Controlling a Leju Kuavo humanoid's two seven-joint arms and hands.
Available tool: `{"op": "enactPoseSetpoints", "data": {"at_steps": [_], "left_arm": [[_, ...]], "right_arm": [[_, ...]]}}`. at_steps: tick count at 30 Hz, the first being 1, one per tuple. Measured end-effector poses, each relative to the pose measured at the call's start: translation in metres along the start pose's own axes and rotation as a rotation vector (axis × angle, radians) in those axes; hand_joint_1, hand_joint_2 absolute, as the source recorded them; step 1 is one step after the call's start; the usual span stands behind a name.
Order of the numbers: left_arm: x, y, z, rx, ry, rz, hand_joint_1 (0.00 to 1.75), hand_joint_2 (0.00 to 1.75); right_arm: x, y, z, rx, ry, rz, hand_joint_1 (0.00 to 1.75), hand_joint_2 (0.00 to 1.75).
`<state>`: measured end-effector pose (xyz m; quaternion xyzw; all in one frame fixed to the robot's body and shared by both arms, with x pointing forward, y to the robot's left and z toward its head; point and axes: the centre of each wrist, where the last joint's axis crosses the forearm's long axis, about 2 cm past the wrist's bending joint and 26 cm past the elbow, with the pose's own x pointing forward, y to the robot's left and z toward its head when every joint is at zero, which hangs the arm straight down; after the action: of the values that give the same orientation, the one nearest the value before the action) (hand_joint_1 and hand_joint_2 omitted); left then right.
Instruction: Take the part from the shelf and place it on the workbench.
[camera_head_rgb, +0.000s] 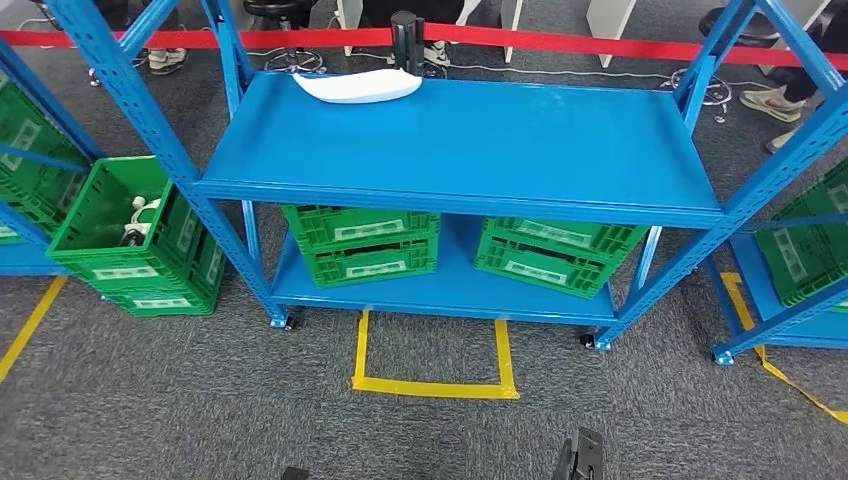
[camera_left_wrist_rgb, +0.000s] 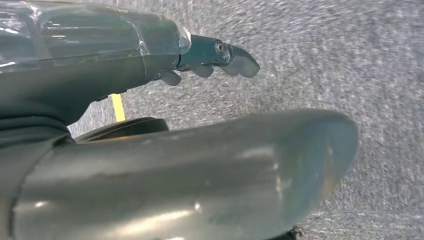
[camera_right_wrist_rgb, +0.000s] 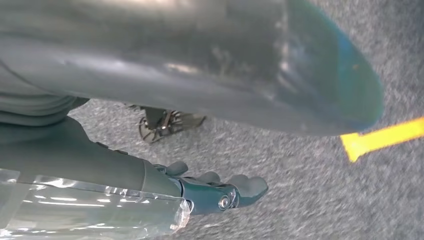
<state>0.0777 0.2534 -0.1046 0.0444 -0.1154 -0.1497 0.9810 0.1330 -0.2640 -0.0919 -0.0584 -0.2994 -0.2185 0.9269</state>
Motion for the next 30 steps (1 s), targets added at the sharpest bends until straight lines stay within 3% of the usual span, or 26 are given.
{"op": "enactPoseSetpoints", "data": {"at_steps": [19,30], "left_arm": [[-0.007,-0.003,0.001,-0.003,0.008,-0.010,0.00,0.00],[0.003,-0.010,0.002,0.011,-0.012,-0.045,0.00,0.00]], "right_arm": [[0.001,0.004,0.000,0.016,-0.008,-0.016,0.00,0.00],[-0.007,-0.018,0.000,0.012,0.000,-0.070,0.00,0.00]]}}
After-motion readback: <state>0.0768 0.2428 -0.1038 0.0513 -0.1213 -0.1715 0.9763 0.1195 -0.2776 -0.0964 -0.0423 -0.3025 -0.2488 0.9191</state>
